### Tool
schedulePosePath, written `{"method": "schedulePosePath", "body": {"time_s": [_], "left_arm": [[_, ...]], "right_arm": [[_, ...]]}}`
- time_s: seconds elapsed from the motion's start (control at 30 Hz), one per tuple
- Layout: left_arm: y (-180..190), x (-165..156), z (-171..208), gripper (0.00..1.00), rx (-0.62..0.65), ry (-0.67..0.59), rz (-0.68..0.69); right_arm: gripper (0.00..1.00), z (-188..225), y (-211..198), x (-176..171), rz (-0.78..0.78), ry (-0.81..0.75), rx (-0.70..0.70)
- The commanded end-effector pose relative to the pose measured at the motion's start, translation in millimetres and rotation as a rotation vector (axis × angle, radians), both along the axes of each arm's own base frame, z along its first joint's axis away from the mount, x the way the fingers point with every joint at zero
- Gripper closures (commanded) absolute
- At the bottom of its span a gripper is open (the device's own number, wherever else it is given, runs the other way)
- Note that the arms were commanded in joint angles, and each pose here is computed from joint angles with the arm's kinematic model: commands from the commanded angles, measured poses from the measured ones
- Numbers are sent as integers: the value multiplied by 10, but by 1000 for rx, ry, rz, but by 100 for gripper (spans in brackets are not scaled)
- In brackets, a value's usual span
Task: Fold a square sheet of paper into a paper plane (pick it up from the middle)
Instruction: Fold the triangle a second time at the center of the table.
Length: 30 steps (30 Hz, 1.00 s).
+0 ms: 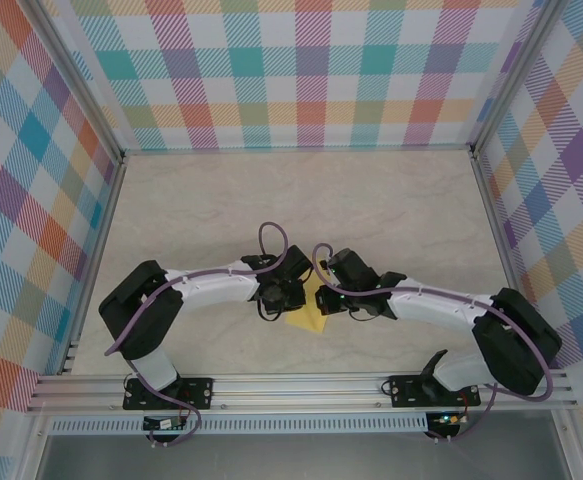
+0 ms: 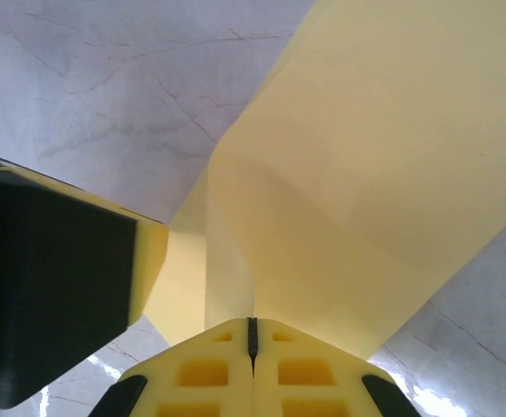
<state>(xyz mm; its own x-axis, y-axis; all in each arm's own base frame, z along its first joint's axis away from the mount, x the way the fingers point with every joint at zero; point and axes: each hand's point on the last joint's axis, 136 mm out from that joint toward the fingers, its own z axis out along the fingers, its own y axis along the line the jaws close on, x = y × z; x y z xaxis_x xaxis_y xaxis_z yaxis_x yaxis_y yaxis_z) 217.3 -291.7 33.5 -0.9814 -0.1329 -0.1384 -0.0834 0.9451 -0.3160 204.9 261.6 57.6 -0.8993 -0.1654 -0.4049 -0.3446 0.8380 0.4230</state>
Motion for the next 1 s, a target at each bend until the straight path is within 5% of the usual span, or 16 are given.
{"method": "schedulePosePath", "body": {"time_s": [0.0,0.97], "left_arm": [[66,-61,-55,92,11,16,1],[144,-163,-317,94,68,71,-18]], "right_arm": [[97,20,26,21,30,7,-17],[96,-303,-166,170,-2,25,-129]]}}
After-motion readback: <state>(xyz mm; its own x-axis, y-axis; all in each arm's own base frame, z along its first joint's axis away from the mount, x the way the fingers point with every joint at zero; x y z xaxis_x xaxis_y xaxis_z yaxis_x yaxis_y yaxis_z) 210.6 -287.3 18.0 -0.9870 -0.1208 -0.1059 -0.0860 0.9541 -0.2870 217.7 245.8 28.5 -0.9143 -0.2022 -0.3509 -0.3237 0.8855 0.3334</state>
